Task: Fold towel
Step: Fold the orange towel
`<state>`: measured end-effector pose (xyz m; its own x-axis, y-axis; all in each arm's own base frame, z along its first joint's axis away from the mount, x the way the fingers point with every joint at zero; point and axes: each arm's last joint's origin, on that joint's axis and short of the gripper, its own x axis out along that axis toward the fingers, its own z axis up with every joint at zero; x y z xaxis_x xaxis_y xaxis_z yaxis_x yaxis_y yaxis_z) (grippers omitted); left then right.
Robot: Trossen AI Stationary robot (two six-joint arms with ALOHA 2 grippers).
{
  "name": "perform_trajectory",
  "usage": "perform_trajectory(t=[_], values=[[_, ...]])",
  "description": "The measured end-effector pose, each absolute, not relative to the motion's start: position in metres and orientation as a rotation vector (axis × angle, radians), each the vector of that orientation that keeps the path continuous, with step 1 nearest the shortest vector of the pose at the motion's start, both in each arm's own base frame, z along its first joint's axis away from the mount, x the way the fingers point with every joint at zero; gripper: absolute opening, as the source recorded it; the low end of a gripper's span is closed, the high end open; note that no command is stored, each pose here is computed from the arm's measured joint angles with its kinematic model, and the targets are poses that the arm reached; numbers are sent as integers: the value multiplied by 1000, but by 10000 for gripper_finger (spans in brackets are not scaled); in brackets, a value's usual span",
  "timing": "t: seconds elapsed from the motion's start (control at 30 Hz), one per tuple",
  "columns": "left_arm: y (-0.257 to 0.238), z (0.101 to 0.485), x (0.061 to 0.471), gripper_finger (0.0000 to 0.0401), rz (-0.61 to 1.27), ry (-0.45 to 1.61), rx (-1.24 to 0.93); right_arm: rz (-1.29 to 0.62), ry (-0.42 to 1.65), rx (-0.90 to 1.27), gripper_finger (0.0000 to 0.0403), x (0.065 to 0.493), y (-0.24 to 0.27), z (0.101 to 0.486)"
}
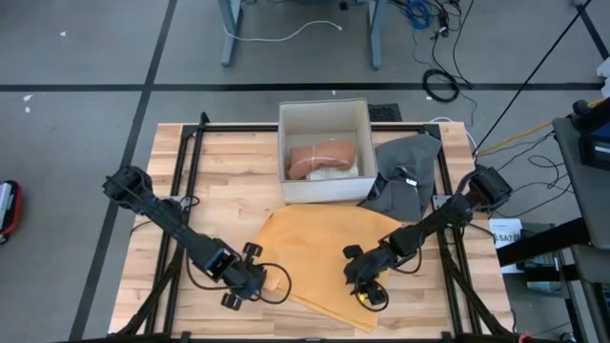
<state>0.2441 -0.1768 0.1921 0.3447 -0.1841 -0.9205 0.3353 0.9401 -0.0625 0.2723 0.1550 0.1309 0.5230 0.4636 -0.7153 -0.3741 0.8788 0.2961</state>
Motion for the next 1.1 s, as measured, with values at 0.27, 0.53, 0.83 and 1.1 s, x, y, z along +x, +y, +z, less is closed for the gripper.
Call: perform_trajectory(t=[0.27,0.53,0.83,1.1], values=[[-174,192,244,37,-253,1155,194,504,989,153,141,262,156,133],[-172,189,243,37,-255,1169,214,635,945,112,171,246,195,148],[-161,181,244,37,-200,1185,218,626,792,101,258,235,228,151],[-157,181,247,37,-190,1175,204,590,805,15,242,227,247,122]])
